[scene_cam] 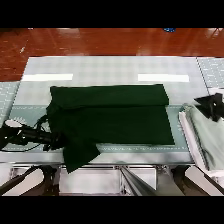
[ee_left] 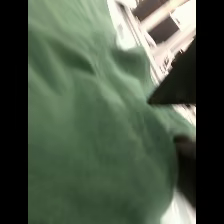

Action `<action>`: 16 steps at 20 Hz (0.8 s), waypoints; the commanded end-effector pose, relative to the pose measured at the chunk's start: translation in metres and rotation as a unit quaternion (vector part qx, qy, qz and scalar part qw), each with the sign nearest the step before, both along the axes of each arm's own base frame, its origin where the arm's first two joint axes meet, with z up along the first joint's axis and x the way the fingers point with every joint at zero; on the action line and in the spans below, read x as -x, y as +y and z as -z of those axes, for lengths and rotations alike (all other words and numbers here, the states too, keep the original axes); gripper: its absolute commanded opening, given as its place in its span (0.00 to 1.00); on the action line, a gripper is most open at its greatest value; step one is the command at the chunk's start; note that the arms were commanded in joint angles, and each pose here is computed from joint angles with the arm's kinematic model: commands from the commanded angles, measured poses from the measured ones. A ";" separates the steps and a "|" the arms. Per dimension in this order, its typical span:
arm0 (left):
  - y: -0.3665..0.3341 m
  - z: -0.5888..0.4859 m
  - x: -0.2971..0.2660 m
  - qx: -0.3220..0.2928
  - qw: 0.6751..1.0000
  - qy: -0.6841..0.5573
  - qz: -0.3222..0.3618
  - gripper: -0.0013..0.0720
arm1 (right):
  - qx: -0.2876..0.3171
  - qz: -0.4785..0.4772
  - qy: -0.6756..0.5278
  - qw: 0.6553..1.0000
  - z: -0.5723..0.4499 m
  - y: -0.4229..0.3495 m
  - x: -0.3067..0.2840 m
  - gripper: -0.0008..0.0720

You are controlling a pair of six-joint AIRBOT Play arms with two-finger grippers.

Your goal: Fold the shirts.

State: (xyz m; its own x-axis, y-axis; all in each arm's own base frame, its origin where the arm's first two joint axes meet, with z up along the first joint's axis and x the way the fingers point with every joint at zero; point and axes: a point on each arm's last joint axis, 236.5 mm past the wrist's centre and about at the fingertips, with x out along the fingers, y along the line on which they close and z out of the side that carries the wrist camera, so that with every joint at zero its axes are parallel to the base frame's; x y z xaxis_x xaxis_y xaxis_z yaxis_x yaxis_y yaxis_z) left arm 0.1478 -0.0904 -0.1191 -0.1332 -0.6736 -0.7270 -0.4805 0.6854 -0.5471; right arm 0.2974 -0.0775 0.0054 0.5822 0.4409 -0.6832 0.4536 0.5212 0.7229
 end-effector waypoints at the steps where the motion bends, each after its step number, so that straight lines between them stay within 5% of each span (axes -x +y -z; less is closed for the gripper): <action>1: -0.004 0.006 -0.013 -0.006 1.000 -0.022 0.000 0.04 | 0.031 0.005 0.167 0.985 0.057 -0.014 0.072 0.57; 5: -0.005 -0.005 -0.028 0.003 0.999 -0.045 -0.004 0.04 | -0.011 -0.105 0.249 0.963 0.083 0.054 0.116 0.57; 8: -0.006 -0.013 -0.038 0.007 0.998 -0.067 -0.013 0.04 | 0.011 -0.141 0.298 0.944 0.099 0.065 0.140 0.57; 16: -0.007 -0.016 -0.040 0.007 0.997 -0.073 -0.013 0.04 | -0.014 -0.185 0.288 0.939 0.120 0.101 0.118 0.57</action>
